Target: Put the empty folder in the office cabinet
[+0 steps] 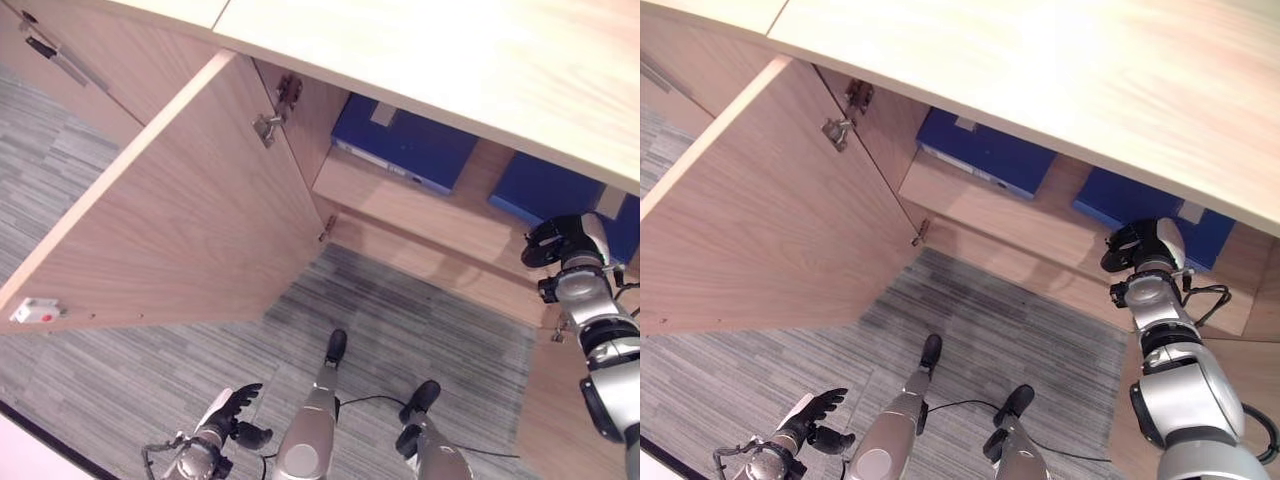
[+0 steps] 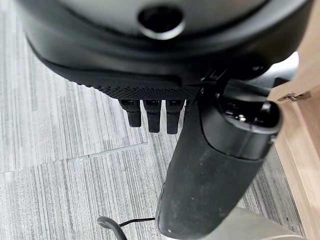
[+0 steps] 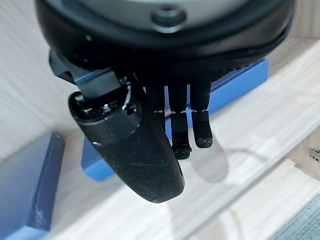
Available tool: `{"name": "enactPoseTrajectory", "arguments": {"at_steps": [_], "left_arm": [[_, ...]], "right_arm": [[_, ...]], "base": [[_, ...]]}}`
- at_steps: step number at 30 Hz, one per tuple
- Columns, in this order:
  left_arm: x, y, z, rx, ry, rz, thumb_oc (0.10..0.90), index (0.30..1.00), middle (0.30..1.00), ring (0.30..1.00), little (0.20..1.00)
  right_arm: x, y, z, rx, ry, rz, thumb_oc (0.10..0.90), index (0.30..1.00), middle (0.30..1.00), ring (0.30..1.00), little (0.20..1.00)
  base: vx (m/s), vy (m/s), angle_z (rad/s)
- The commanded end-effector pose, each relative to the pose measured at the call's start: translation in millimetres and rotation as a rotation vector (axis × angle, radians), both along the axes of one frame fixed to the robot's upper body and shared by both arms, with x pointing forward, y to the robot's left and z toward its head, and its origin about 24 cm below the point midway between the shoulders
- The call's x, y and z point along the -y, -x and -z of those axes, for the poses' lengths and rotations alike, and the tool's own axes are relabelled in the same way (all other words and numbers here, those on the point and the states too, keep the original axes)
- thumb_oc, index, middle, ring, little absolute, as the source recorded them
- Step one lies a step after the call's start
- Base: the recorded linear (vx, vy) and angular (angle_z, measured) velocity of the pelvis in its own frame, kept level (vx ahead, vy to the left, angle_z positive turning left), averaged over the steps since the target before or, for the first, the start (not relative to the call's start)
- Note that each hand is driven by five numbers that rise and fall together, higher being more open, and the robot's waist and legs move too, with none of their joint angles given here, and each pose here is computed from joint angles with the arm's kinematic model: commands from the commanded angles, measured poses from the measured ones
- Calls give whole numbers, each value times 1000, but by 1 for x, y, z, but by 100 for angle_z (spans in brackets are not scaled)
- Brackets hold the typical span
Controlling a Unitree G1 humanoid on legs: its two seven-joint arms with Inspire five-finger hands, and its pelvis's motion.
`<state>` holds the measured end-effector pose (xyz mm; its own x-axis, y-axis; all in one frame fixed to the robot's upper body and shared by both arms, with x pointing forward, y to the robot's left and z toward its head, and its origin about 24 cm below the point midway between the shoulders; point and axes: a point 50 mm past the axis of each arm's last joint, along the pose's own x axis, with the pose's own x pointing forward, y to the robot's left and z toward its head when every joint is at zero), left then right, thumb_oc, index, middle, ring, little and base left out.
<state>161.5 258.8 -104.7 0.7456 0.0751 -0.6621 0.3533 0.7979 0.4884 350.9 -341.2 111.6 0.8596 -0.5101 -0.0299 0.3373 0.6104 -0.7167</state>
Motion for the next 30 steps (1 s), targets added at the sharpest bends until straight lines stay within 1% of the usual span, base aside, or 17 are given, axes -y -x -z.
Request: {"name": "enactPoseTrajectory", "arguments": {"at_steps": [1, 9, 13, 17, 18, 19, 20, 22, 25, 27, 28, 30], "left_arm": [[1, -1, -2, 27, -1, -2, 800, 900, 900, 900, 900], [7, -12, -7, 72, 19, 1, 800, 900, 900, 900, 900], [9, -17, -11, 94, 26, 15, 800, 900, 900, 900, 900], [10, -23, -16, 120, 40, 24, 800, 900, 900, 900, 900], [11, -25, -19, 132, 48, 31, 800, 900, 900, 900, 900], [11, -25, -19, 132, 48, 31, 800, 900, 900, 900, 900], [10, -26, -22, 142, 55, 38, 800, 900, 900, 900, 900], [10, -27, -24, 148, 59, 42, 800, 900, 900, 900, 900], [10, -30, -30, 170, 80, 49, 800, 900, 900, 900, 900], [10, -31, -31, 175, 84, 52, 800, 900, 900, 900, 900], [11, -32, -34, 186, 102, 56, 800, 900, 900, 900, 900], [11, -32, -36, 193, 116, 60, 800, 900, 900, 900, 900]], "right_arm": [[23, -1, -59, 113, 176, 20, 400, 300, 300, 300, 300], [27, 0, -59, 101, 178, 48, 400, 300, 300, 300, 300], [34, 3, -65, 100, 185, 80, 400, 300, 300, 300, 300], [47, 10, -74, 110, 193, 130, 400, 300, 300, 300, 300], [55, 15, -77, 105, 197, 161, 400, 300, 300, 300, 300], [55, 15, -77, 105, 197, 161, 400, 300, 300, 300, 300], [63, 20, -83, 110, 202, 188, 400, 300, 300, 300, 300], [66, 22, -87, 116, 204, 201, 400, 300, 300, 300, 300], [80, 32, -105, 128, 244, 250, 400, 300, 300, 300, 300], [83, 34, -109, 131, 252, 262, 400, 300, 300, 300, 300], [92, 42, -118, 145, 259, 295, 400, 300, 300, 300, 300], [98, 47, -128, 162, 269, 321, 400, 300, 300, 300, 300]], "base": [[19, 10, 6], [3, 1, 1], [0, 0, 0], [7, -5, 2], [19, -10, 9], [131, -66, 9], [120, -58, 3], [33, -17, 4], [67, -22, 5], [38, -10, 1], [0, 0, 0], [41, -8, 1]]}}
